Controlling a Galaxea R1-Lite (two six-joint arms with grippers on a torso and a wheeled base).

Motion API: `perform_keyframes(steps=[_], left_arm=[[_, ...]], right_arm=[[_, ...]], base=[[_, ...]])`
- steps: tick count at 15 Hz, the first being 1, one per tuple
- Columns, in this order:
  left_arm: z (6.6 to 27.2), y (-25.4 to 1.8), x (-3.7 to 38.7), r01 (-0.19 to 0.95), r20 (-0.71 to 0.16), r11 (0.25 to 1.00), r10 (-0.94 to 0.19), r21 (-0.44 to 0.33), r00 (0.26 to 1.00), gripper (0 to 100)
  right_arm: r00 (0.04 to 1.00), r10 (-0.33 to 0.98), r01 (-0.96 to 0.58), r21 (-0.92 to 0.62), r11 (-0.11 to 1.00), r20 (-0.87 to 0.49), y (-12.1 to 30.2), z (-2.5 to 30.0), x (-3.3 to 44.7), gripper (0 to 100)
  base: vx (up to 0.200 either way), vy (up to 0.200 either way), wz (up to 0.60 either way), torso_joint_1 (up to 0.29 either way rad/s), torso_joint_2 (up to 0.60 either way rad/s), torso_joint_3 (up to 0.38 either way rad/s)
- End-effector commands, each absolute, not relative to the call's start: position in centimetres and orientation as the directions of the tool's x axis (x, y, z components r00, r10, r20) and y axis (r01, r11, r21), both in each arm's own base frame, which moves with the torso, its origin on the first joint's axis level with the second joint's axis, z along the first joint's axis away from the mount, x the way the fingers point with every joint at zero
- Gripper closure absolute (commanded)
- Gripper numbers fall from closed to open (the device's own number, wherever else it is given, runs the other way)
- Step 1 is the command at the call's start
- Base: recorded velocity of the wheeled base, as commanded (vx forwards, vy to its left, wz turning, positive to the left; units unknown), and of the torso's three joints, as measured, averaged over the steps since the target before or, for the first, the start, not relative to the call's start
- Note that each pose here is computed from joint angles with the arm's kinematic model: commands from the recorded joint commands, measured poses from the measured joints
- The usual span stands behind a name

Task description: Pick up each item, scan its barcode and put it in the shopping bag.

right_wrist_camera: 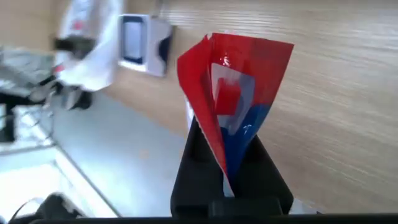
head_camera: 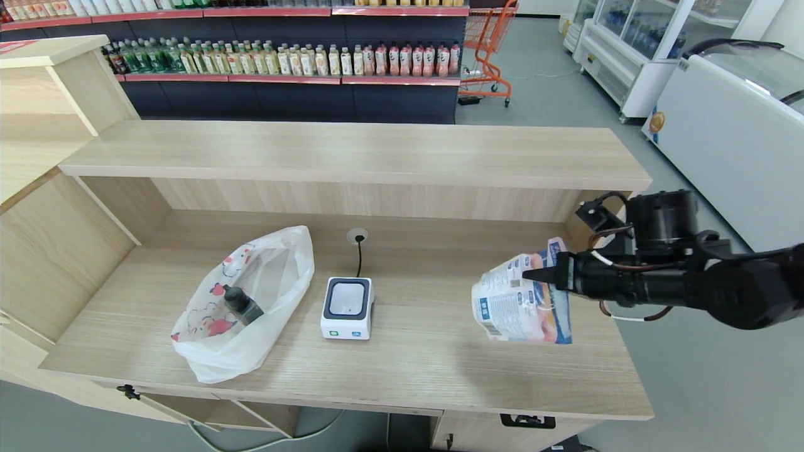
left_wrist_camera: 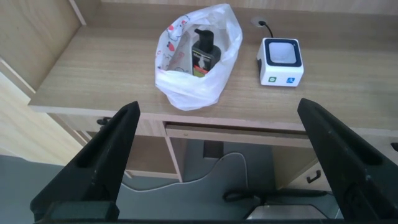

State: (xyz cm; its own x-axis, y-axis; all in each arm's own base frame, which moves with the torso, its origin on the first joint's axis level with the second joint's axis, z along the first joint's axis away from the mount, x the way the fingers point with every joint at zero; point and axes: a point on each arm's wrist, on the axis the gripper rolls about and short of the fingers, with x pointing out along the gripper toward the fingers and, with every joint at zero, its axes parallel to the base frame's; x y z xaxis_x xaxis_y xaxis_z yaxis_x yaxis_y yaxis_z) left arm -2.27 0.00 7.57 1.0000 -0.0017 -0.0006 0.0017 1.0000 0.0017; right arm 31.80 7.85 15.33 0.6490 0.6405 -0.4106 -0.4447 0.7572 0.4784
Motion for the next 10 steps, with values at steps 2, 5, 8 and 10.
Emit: perform_keyframes(steps=[2,5,8,10], left_arm=[[7.6,0.0,-2.3,0.002,-0.002,1.000,-0.002,0.002,1.000,0],[7.6,0.0,-2.3,0.002,-0.002,1.000,-0.002,0.002,1.000,0],[7.6,0.0,-2.3,0.002,-0.002,1.000,-0.002,0.002,1.000,0],[7.6,0.0,-2.3,0.002,-0.002,1.000,-0.002,0.002,1.000,0]], right_arm=[[0.490,0.856,-0.753,0.413,0.512,-0.166,4.3,20.2,26.7,100],[0.384,0.917,-0.820,0.415,0.394,-0.110,4.4,21.9,24.6,100],[0.333,0.941,-0.794,0.519,0.315,-0.061,5.6,24.2,22.3,100],[0.307,0.951,-0.741,0.620,0.258,-0.030,6.1,25.7,20.7,100]], base=[[0.000,0.000,0.00,0.000,0.00,0.000],[0.000,0.000,0.00,0.000,0.00,0.000],[0.000,0.000,0.00,0.000,0.00,0.000],[0.000,0.000,0.00,0.000,0.00,0.000]])
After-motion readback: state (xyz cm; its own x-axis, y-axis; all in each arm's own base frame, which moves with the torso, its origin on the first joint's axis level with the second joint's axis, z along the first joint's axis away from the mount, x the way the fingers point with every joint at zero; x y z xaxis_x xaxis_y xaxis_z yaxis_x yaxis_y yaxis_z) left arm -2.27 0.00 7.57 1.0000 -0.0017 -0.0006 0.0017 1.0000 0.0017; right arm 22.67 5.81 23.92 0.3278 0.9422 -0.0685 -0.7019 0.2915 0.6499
